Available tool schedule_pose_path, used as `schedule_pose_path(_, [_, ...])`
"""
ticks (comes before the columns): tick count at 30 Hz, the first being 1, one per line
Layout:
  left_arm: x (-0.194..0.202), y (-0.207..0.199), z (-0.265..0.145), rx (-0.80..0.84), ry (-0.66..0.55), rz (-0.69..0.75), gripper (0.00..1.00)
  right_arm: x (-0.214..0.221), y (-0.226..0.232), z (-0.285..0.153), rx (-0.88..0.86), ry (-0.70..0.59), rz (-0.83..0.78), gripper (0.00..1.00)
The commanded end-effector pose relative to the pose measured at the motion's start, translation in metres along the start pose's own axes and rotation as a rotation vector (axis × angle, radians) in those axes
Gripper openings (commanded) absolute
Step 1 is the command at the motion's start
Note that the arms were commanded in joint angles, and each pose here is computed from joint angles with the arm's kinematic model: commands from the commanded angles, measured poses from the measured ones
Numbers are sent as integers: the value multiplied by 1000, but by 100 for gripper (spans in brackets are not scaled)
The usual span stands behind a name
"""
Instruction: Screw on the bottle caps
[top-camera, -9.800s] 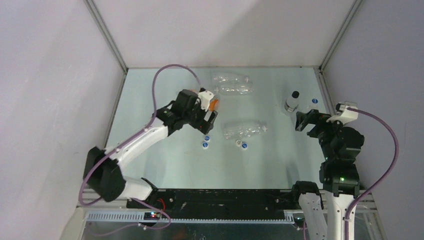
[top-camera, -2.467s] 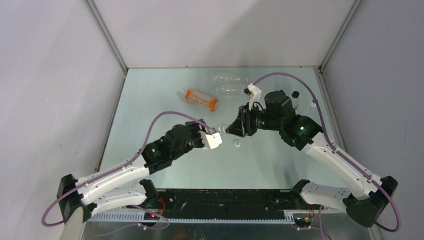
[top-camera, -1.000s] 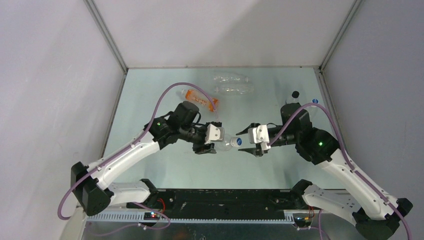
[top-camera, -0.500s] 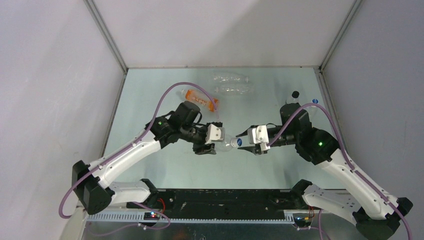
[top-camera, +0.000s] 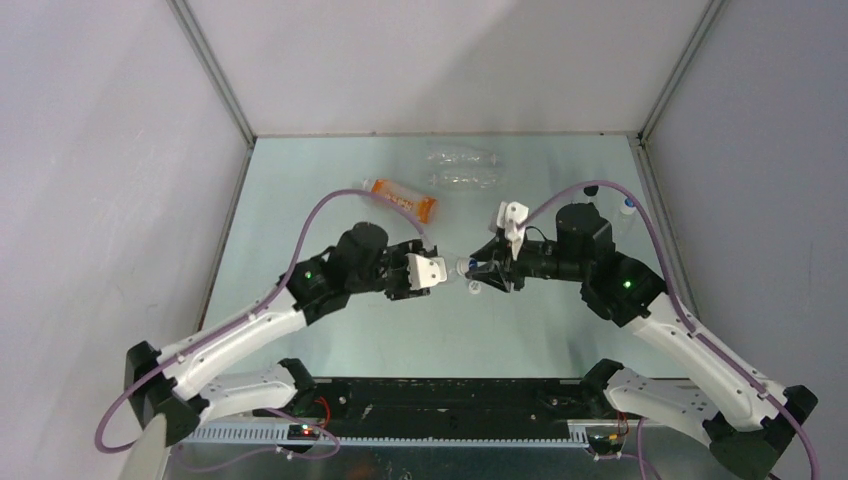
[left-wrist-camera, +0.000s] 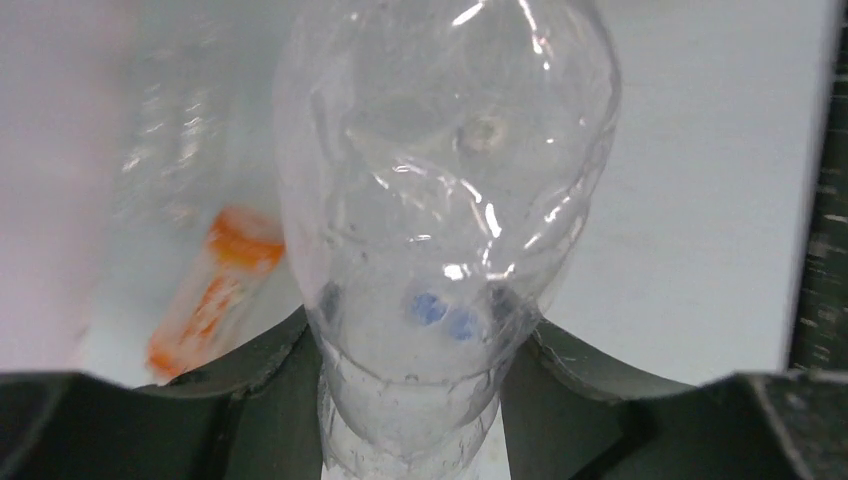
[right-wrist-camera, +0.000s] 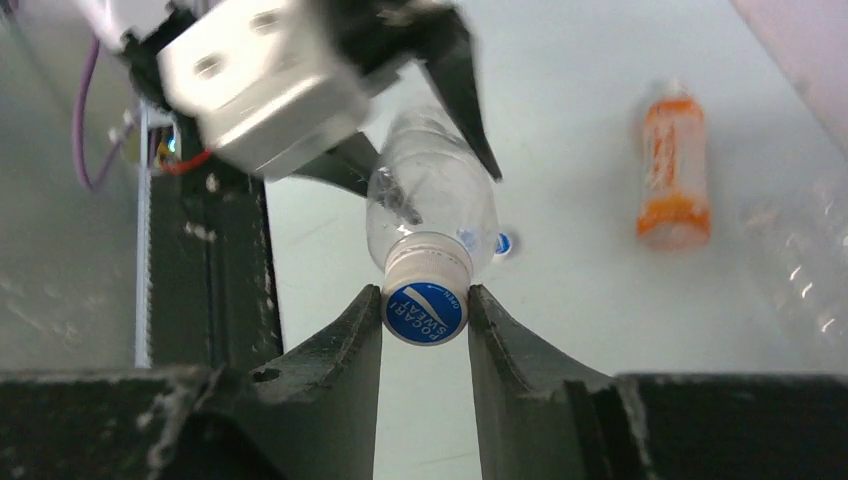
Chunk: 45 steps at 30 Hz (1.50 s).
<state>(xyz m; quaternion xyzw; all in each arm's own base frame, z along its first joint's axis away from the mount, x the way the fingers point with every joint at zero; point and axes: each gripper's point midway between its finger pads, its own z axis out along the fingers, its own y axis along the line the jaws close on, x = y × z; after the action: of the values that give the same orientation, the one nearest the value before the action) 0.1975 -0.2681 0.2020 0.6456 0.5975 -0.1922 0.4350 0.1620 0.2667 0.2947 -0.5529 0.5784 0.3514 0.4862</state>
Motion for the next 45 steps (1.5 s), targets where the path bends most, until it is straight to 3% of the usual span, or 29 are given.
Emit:
schedule_pose_path(1, [-43, 74, -32, -565, -107, 152, 0, -9, -42, 10, 327, -144, 597, 0])
schedule_pose_path(3, [-48, 82, -42, -729, -105, 232, 0, -4, -51, 13, 410, -201, 871, 0])
schedule_pose_path(5, [-47, 84, -44, -817, -73, 289, 0, 0, -57, 17, 438, -230, 956, 0])
schedule_pose_path(8, [-34, 80, -29, -789, -2, 283, 0, -2, -61, 18, 446, -260, 998, 0])
schedule_pose_path(11, [-27, 75, -22, -746, -5, 235, 0, -11, -63, 10, 444, -280, 886, 8])
schedule_pose_path(14, [-19, 68, -17, -645, -10, 183, 0, -22, -57, -3, 403, -284, 695, 45])
schedule_pose_path(16, [-12, 62, -13, -562, -1, 149, 0, -23, -53, -12, 383, -253, 512, 59])
schedule_pose_path(20, [-5, 40, -7, -318, 2, 85, 0, -16, -38, -24, 300, -168, 133, 68])
schedule_pose_path(23, [-1, 18, -1, -122, 21, 48, 1, -10, -25, -29, 209, -112, -159, 69])
schedule_pose_path(27, [-7, -2, -1, 42, 29, 25, 1, -4, 1, -28, 49, -102, -355, 69])
schedule_pose_path(38, [-17, -15, 3, 175, 30, 10, 1, -2, 13, -21, -47, -99, -389, 58])
schedule_pose_path(45, [-22, -13, 4, 178, 19, 14, 0, -2, 17, -16, -82, -105, -353, 28])
